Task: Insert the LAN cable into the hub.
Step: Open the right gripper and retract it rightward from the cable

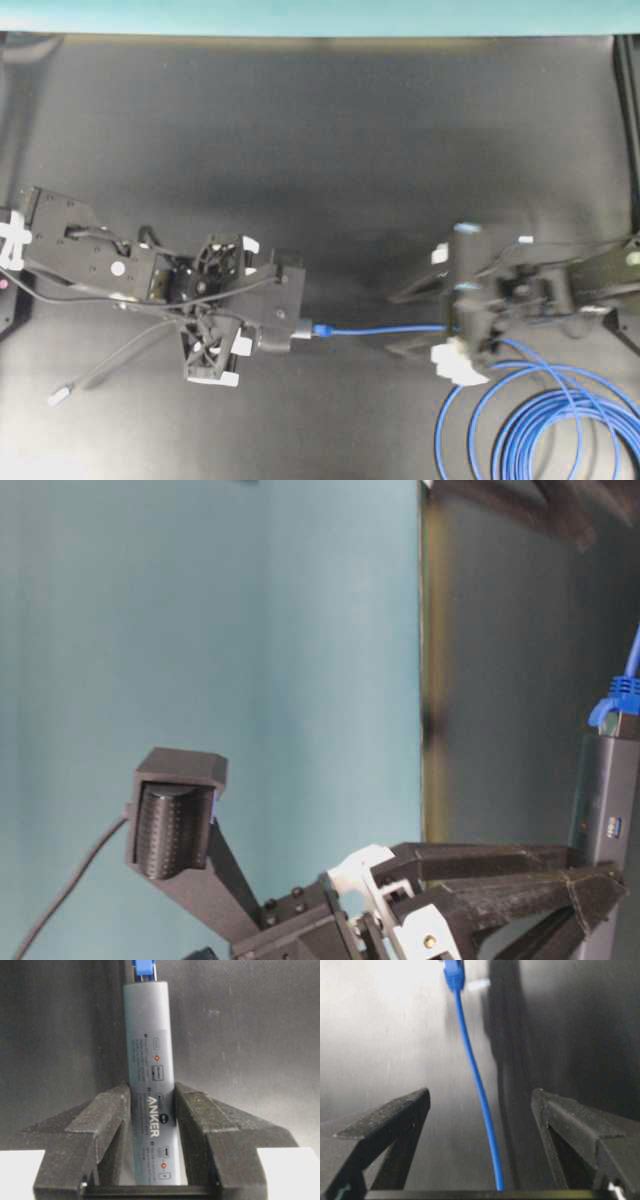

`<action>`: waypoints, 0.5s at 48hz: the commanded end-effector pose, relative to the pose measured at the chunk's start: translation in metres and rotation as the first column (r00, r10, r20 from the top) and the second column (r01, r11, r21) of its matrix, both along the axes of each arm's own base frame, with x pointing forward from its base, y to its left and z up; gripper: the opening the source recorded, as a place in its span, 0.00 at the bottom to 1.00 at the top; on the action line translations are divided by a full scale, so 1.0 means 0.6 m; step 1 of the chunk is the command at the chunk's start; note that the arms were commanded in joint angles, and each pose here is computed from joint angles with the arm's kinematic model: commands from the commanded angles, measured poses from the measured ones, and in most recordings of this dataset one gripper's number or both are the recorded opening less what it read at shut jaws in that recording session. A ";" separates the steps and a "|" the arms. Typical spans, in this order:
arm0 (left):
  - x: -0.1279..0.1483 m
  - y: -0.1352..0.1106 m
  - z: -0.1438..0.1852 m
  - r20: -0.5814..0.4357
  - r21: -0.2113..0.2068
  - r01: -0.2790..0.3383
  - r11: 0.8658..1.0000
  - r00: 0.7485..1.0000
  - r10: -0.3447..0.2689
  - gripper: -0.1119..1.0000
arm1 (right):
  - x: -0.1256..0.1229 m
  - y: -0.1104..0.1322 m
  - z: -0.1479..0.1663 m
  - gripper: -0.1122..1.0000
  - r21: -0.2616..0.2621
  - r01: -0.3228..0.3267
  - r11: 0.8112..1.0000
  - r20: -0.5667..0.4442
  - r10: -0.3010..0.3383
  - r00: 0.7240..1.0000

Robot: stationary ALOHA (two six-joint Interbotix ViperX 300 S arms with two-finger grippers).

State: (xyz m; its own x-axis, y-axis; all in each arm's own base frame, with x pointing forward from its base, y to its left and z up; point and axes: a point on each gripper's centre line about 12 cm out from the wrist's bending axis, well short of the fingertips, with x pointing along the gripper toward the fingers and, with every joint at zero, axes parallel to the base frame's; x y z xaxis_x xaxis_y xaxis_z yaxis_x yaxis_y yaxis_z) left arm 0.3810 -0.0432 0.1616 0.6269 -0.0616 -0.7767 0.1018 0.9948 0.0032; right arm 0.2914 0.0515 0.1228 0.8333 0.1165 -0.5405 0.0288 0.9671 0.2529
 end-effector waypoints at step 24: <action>-0.004 0.005 0.004 0.038 -0.022 -0.026 0.999 0.999 0.027 0.37 | -0.020 -0.004 0.020 0.81 0.019 0.009 1.000 0.045 -0.010 0.999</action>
